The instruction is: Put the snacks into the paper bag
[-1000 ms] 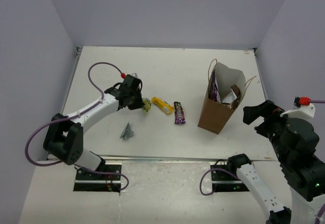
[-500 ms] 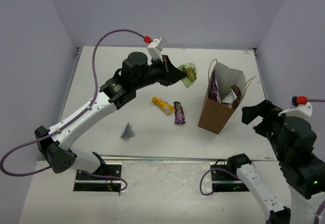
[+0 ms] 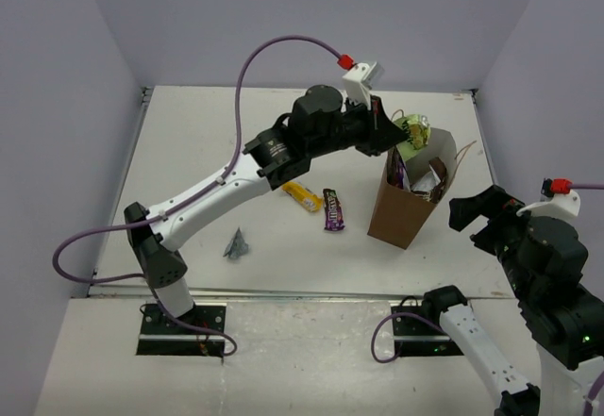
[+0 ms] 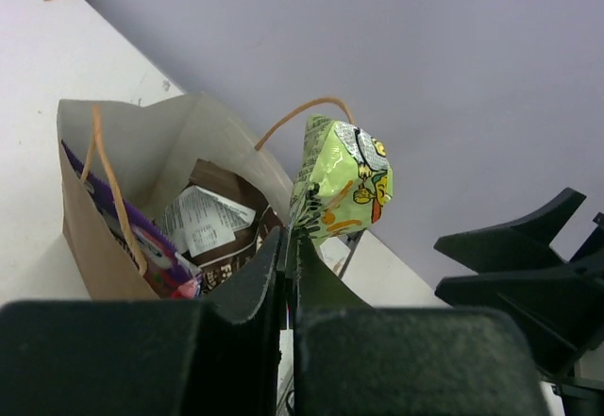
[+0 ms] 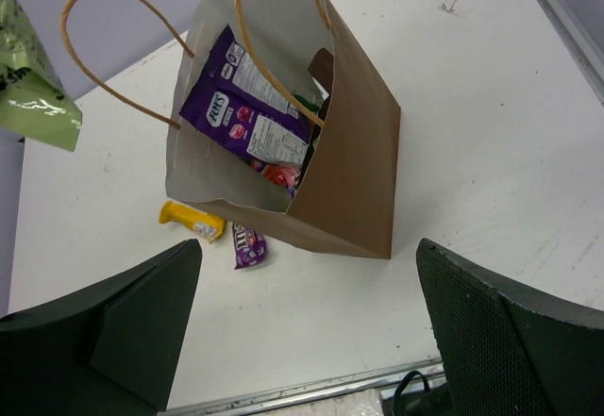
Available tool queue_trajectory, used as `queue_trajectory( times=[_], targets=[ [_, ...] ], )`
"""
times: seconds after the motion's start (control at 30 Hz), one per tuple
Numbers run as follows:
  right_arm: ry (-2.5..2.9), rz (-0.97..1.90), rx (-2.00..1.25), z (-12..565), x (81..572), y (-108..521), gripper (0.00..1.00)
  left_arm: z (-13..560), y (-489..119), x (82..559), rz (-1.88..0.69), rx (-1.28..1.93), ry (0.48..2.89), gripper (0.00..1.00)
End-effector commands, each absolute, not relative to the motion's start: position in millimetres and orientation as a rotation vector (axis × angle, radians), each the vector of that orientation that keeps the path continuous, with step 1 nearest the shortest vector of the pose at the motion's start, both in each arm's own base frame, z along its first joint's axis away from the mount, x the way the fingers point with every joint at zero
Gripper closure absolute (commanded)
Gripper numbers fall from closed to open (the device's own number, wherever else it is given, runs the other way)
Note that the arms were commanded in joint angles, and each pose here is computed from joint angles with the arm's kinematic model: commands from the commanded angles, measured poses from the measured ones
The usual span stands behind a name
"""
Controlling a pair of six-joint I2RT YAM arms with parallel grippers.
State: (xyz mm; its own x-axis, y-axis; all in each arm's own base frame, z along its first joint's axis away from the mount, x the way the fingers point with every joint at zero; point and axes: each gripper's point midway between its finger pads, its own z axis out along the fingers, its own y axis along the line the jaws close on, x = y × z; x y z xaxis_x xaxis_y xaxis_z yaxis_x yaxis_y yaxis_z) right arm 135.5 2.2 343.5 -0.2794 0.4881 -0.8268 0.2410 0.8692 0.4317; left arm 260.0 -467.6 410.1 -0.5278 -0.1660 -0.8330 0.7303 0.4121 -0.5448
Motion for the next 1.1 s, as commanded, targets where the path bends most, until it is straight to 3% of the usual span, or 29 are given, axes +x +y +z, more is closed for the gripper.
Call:
queue_trajectory(
  times=[0.0,0.17,0.23,0.27,0.33,0.37,0.47,0.63,0.87,1.07],
  targets=[
    [1.845,0.286,0.536,355,139,5,0.01,437,-477,263,-1.257,0.526,1.689,1.00],
    [1.834,0.285,0.532,362,139,4,0.01,427,-492,277,-1.231,0.521,1.721,0.99],
    [1.826,0.284,0.535,365,140,3,0.01,426,-489,286,-1.188,0.483,1.739,0.89],
    [1.826,0.285,0.532,366,140,4,0.01,423,-489,288,-1.180,0.478,1.745,0.70],
    [1.822,0.281,0.532,369,140,3,0.01,423,-487,292,-1.168,0.458,1.749,0.44],
    [1.819,0.280,0.531,370,140,3,0.01,422,-486,293,-1.165,0.454,1.749,0.23],
    [1.817,0.278,0.530,371,140,2,0.01,426,-478,296,-1.167,0.442,1.740,0.01],
    [1.815,0.281,0.529,371,140,3,0.01,442,-455,301,-1.173,0.404,1.694,0.00],
    [1.814,0.295,0.525,372,139,4,0.01,465,-376,301,-1.050,0.286,1.682,0.00],
    [1.829,0.314,0.517,370,141,9,0.01,404,-269,315,-0.890,-0.019,1.863,0.00]
  ],
)
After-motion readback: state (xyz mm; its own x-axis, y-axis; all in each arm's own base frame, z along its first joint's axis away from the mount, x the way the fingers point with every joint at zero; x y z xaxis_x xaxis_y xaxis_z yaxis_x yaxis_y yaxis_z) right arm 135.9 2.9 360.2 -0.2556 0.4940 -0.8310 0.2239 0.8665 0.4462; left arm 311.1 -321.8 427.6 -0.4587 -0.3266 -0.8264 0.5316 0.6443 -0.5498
